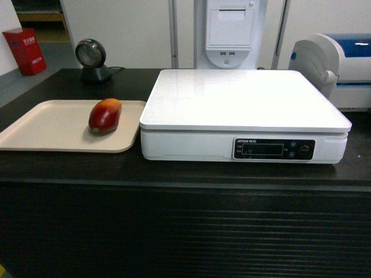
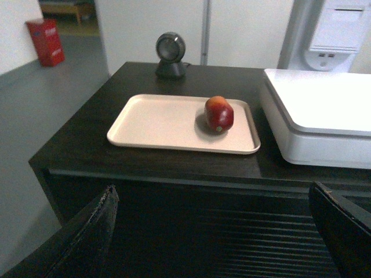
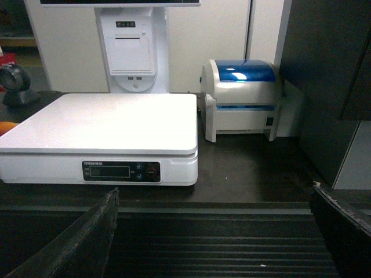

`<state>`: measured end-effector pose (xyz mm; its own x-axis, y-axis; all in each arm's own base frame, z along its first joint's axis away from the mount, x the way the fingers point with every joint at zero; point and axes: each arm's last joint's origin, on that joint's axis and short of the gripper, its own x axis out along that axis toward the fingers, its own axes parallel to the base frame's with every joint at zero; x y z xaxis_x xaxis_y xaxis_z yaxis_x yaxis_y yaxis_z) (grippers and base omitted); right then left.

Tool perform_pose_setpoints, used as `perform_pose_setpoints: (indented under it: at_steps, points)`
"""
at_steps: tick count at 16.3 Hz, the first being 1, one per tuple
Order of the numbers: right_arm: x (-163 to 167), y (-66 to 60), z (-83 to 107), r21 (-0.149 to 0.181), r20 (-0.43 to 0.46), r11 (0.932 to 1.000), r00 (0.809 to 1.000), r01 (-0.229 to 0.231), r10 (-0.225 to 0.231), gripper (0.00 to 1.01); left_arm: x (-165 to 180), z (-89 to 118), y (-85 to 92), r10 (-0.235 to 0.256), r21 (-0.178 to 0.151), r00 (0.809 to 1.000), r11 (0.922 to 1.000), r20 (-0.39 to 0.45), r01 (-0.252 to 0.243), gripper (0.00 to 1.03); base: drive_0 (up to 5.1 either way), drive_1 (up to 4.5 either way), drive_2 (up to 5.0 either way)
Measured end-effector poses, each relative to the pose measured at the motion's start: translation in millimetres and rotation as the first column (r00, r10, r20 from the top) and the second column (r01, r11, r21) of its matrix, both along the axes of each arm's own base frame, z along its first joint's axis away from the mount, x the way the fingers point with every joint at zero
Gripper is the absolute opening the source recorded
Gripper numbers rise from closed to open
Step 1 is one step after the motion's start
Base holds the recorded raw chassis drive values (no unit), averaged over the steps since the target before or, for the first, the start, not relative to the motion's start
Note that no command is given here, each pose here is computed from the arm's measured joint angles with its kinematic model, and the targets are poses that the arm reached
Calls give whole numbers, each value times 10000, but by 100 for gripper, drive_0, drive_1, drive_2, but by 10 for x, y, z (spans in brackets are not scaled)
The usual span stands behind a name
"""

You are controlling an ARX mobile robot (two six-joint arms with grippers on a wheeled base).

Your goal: Place dark red mango on scale at checkout

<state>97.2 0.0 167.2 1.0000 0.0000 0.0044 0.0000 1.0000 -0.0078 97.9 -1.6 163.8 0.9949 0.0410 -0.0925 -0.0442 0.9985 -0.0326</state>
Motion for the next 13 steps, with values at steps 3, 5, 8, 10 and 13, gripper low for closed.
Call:
perform_pose_setpoints:
  at_steps: [3, 5, 8, 10, 13]
  points:
    - [0, 0, 0, 0, 4, 10000, 10000, 0, 0, 98, 214, 137, -119, -55, -708, 9998, 9975, -185, 42, 98, 0, 0, 0]
    - [0, 0, 0, 4, 4, 10000, 10000, 0, 0, 98, 461, 203, -63, -144, -848, 9999, 9963, -6, 143, 98, 0, 0, 0]
    - [0, 0, 0, 4, 4, 10000, 10000, 0, 0, 98, 1102, 294, 149, -646, -946, 9979, 9934, 68, 650, 98, 0, 0, 0]
    - [0, 0, 0, 4, 4, 10000, 10000, 0, 0, 98, 1650, 263, 221, -1343, -855, 9898, 9878, -465, 1300, 98, 0, 0, 0]
    - [0, 0, 0, 4, 0, 10000, 10000, 0, 0, 98, 2461, -54, 199, -2272, -931, 9452, 9731, -2347, 2108, 98, 0, 0, 0]
